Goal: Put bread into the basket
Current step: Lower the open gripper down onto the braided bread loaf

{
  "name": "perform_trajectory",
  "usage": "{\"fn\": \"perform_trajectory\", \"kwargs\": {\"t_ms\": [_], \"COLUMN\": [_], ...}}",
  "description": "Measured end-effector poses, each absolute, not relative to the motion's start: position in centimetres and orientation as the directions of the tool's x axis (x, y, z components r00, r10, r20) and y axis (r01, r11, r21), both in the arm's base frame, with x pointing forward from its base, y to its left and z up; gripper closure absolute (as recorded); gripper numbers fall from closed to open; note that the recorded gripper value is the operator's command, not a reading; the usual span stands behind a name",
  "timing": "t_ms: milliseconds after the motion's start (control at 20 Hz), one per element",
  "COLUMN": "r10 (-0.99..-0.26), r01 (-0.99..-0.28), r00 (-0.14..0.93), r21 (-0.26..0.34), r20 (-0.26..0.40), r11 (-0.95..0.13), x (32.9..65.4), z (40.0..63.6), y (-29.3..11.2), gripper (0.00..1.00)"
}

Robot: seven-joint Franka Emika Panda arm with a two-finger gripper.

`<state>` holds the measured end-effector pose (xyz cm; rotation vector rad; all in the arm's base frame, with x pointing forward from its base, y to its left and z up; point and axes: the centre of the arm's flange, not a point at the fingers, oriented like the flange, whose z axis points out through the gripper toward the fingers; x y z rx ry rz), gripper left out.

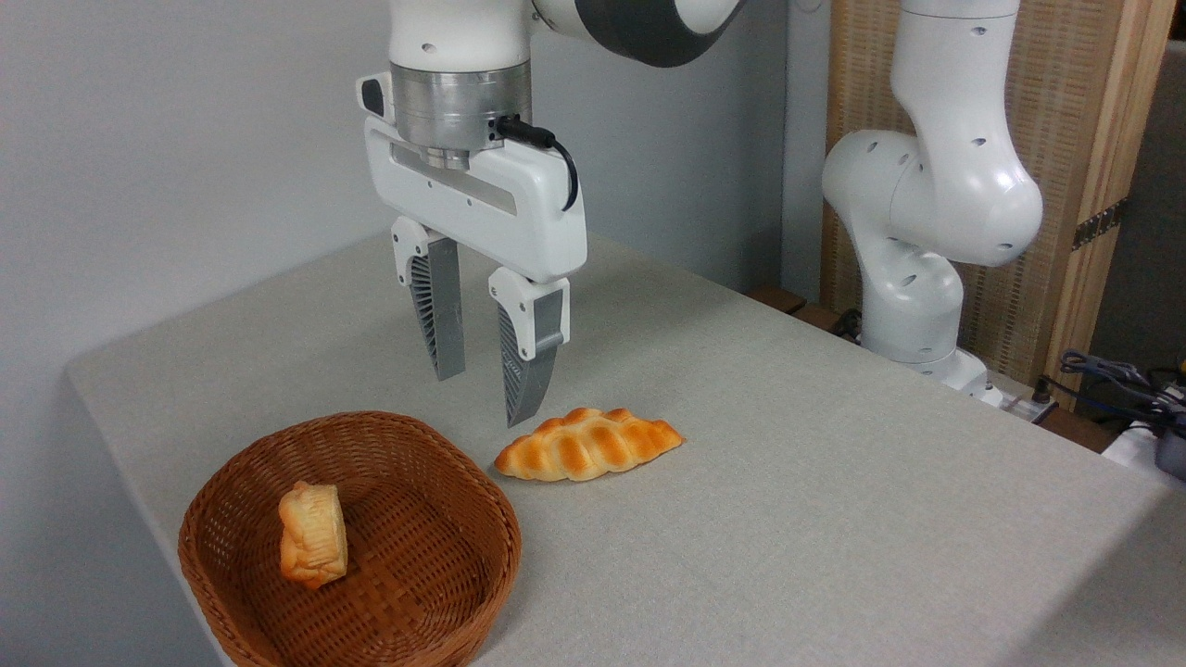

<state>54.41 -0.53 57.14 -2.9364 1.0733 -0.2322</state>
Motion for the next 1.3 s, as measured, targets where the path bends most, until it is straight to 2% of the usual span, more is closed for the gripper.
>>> {"fn": "perform_trajectory", "kwargs": {"t_ms": [850,1000,1300], "r10": [-0.643,-0.654,-0.780], "r01": [-0.643,-0.655,-0.779], "r00": [0.757,0.753,0.626], "r21": [-0.042,-0.007,0.063], "r20": [0.118,0.075,0.001], "r11": [-0.765,-0.756,-0.624], "x": [54.3,53.8,52.7], "z": [56.6,55.6,51.4], "y": [-0.5,-0.7,-3.1], "gripper": [0.00,0.00,0.00]}}
